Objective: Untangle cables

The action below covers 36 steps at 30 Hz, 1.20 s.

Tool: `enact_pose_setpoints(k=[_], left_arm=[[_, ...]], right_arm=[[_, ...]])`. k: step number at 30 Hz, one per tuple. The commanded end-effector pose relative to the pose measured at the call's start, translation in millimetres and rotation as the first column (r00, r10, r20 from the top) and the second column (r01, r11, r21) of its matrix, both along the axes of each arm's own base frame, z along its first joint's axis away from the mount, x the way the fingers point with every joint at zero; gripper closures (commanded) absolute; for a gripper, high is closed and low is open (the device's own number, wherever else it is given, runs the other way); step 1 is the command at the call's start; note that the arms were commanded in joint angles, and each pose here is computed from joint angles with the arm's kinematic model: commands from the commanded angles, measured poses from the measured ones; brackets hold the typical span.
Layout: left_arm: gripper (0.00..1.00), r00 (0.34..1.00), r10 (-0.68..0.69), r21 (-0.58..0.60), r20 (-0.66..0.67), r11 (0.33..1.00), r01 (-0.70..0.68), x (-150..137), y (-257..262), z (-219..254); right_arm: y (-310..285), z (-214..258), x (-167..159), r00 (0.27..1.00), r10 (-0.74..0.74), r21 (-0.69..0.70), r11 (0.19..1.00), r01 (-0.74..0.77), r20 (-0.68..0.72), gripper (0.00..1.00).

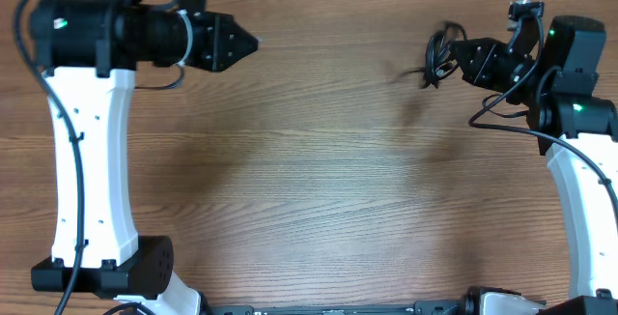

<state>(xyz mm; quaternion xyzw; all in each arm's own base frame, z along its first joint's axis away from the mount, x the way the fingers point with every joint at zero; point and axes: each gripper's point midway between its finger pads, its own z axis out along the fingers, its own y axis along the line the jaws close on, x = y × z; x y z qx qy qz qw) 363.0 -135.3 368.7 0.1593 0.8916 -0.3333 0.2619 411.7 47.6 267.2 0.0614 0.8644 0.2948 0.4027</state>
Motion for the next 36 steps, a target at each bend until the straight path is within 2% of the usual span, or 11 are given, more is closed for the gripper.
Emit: enact_pose_setpoints(k=[1, 6, 8, 10, 11, 14, 16, 17, 23, 31, 36], left_arm=[[0.96, 0.999, 0.028, 0.05, -0.041, 0.998, -0.026, 6, 3, -16], [0.89, 1.0, -0.025, 0.092, 0.006, 0.995, 0.024, 8, -18, -18], [0.58, 0.999, -0.032, 0.138, 0.034, 0.99, 0.027, 10, -25, -20], [0.08, 0.998, -0.031, 0.186, 0.054, 0.982, 0.02, 12, -29, -23], [0.02, 0.998, -0.028, 0.208, 0.058, 0.978, 0.015, 12, -29, -25], [0.0, 0.998, -0.029, 0.239, 0.064, 0.971, 0.013, 12, -32, -28], [0.0, 0.998, -0.031, 0.237, 0.063, 0.971, 0.015, 11, -32, -27], [0.0, 0.998, -0.032, 0.237, 0.06, 0.971, 0.017, 11, -32, -28], [0.0, 0.999, -0.03, 0.244, 0.039, 0.97, 0.019, 7, -30, -31], [0.0, 1.0, 0.002, 0.238, 0.027, 0.971, -0.008, 8, -29, -31], [0.0, 0.974, 0.224, 0.348, 0.023, 0.912, -0.218, 22, 5, -40]], right_arm=[[2, 14, -3, 0.999, 0.008, -0.037, 0.999, -0.007, 0.043, 0.96], [40, 15, -12, 0.994, 0.107, -0.022, 0.994, -0.106, 0.038, 0.96], [63, 21, -17, 0.985, 0.162, -0.023, 0.987, -0.161, 0.053, 0.96], [84, 31, -21, 0.974, 0.213, -0.027, 0.977, -0.212, 0.077, 0.96], [94, 37, -23, 0.968, 0.231, -0.036, 0.973, -0.229, 0.092, 0.96], [101, 48, -18, 0.973, 0.196, -0.097, 0.978, -0.185, 0.124, 0.89], [94, 46, -13, 0.982, 0.14, -0.141, 0.982, -0.122, 0.125, 0.21], [87, 42, -11, 0.987, 0.111, -0.166, 0.982, -0.091, 0.115, 0.0], [54, -6, -12, 0.998, -0.044, -0.297, 0.955, 0.028, -0.048, 0.01], [111, -67, -15, 0.956, -0.043, -0.129, 0.992, 0.005, -0.289, 0.02], [169, -107, -19, 0.905, -0.053, -0.03, 0.999, 0.044, -0.422, 0.01]])
